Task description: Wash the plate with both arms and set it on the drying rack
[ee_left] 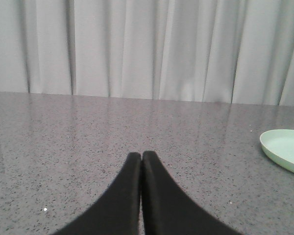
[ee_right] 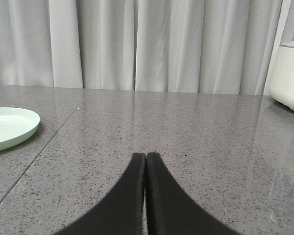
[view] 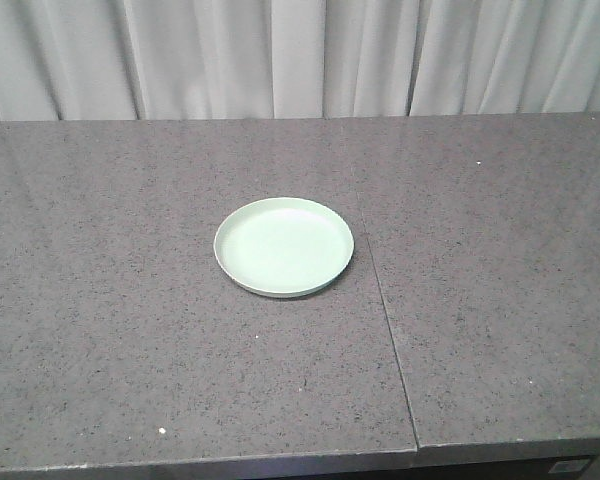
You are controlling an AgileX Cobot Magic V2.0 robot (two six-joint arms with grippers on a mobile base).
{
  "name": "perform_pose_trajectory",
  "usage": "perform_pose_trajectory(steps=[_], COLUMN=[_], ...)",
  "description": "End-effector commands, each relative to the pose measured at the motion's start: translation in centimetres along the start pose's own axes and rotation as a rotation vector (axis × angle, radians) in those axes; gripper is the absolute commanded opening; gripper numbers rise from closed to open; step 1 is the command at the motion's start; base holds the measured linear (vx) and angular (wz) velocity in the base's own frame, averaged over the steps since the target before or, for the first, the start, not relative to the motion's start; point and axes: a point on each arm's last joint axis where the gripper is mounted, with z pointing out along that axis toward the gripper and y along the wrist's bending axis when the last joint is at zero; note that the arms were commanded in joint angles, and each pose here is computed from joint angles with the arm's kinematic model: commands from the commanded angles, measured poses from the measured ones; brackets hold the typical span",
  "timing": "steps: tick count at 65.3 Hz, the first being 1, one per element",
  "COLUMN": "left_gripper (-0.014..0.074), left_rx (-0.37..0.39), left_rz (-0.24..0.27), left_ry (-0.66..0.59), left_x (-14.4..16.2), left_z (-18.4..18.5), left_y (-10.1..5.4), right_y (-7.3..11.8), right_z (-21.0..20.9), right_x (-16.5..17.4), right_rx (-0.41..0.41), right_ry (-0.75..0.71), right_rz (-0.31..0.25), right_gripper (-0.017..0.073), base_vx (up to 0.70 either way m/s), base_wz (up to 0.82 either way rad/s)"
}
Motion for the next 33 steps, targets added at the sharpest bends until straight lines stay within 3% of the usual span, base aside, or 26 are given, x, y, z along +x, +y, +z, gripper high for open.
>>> perform_pose_trajectory(steps=[1, 21, 33], left_gripper=[-0.0006, -0.0006, -0.0006], left_rx=[0.010, 0.010, 0.010], left_rz=[-0.010, -0.010, -0.010], left_ry=[-0.116, -0.116, -0.116], left_x=[-1.7, -1.7, -1.7], left_z=[-0.3, -0.3, -0.3], left_y=[-0.1, -0.1, -0.1], right_y=[0.0, 0.0, -0.1], right_z=[0.0, -0.1, -0.3], right_x=[-0.6, -0.8, -3.8], right_rx=[0.005, 0.004, 0.008], right_ry=[-0.074, -0.095, -0.104], right_rz=[-0.014, -0.003, 0.001], right_gripper=[-0.0007, -0.0007, -0.0007], base_vx=[0.00, 0.00, 0.00], base_wz=[0.00, 0.00, 0.00])
